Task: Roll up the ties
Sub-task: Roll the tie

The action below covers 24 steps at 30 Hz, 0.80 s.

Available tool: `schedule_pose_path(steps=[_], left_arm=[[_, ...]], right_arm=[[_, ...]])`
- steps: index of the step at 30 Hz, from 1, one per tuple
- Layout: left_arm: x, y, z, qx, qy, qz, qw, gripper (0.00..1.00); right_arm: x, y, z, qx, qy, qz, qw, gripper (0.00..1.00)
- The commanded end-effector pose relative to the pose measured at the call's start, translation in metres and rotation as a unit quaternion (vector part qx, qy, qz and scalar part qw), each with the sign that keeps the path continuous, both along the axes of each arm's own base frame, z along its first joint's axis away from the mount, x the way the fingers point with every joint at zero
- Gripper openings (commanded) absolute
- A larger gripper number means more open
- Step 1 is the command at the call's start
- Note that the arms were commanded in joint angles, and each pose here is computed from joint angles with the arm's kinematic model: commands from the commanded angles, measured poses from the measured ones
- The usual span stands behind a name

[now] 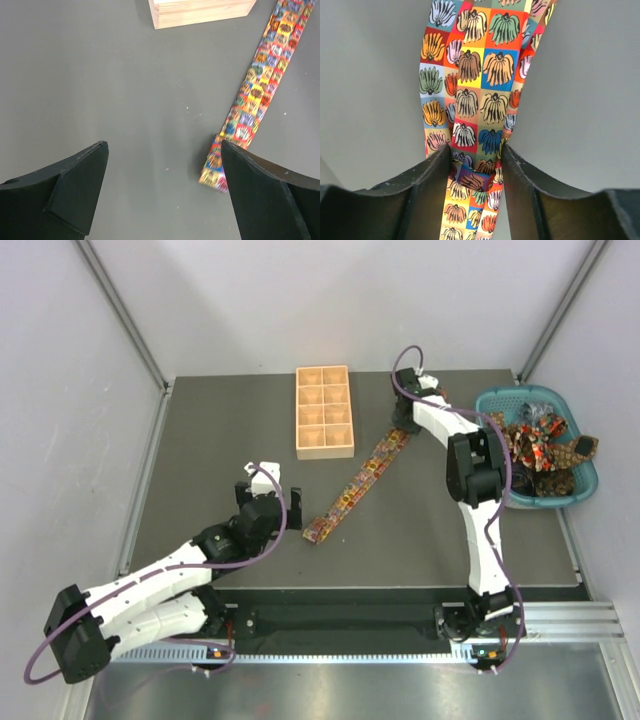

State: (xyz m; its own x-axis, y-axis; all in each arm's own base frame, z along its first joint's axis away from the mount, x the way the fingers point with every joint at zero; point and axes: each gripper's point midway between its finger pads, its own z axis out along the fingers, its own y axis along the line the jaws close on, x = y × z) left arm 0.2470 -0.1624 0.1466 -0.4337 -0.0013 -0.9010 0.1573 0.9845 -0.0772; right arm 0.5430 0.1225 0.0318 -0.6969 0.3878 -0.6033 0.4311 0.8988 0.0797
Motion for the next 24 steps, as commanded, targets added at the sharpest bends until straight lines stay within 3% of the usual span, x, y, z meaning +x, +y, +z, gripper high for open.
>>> schedule_pose_path(steps=[1,10,14,19,24], left_arm=[[0.006,-0.007,0.007,-0.017,-0.015,-0.004,1.0,0.99],[0.006,-0.011,0.0,-0.009,-0.008,-0.012,1.0,0.98],[0.006,-0.011,-0.003,-0.004,-0.004,-0.012,1.0,0.99],[0.004,-0.004,0.003,-0.032,-0.018,0.008,0.999,0.99],[0.001,-0.011,0.004,-0.046,-0.002,-0.002,0.999,0.99]], right_arm=[[0.017,-0.011,-0.02,0.021,0.004,0.005,1.0,0.45],[0.061,-0.037,-0.008,0.037,-0.05,0.006,0.998,0.48],[0.079,-0.019,0.02,0.075,-0.08,0.085,0.99,0.57],[0.07,0.004,0.066,0.092,-0.114,0.148,0.978,0.8],[0.032,0.019,0.111,0.101,-0.162,0.198,0.961,0.82]])
